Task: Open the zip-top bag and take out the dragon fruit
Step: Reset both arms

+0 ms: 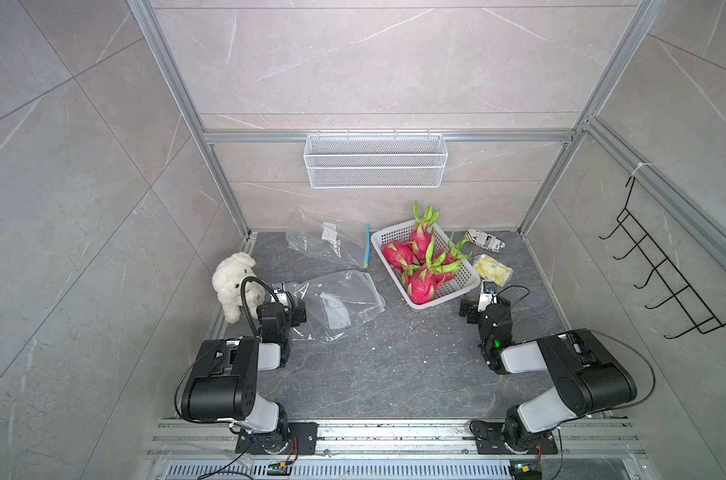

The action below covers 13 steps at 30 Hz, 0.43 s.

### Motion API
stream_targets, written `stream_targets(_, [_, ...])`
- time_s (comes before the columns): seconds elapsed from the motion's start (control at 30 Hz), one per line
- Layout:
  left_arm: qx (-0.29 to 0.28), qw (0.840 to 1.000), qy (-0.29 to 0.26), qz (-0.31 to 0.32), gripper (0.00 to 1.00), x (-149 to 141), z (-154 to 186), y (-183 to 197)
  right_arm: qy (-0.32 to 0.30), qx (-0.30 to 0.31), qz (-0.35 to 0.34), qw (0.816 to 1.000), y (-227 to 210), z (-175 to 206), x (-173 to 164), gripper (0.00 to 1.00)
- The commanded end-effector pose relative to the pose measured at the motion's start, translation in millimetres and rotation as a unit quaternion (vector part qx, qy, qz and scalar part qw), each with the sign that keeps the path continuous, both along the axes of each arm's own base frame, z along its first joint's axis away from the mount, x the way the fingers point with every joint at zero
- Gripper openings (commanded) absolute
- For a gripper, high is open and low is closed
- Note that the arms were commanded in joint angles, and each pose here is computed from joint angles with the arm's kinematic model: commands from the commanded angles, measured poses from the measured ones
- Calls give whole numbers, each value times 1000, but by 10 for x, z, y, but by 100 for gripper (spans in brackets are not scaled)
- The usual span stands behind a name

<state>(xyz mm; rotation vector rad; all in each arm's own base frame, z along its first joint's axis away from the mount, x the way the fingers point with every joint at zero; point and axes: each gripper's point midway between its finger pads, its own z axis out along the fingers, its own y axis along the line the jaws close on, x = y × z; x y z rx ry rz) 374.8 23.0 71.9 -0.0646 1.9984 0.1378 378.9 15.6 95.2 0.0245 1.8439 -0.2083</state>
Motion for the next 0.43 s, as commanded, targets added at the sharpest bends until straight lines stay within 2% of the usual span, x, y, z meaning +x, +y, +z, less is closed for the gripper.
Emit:
stream_targets(0.0, [-11, 1000, -25, 0, 100, 96, 150, 2, -7, 11, 0, 1000, 7, 68, 39, 99])
stream_targets(0.4, [-11, 1000, -24, 1, 100, 91, 142, 10, -6, 12, 1, 1000, 9, 65, 43, 99])
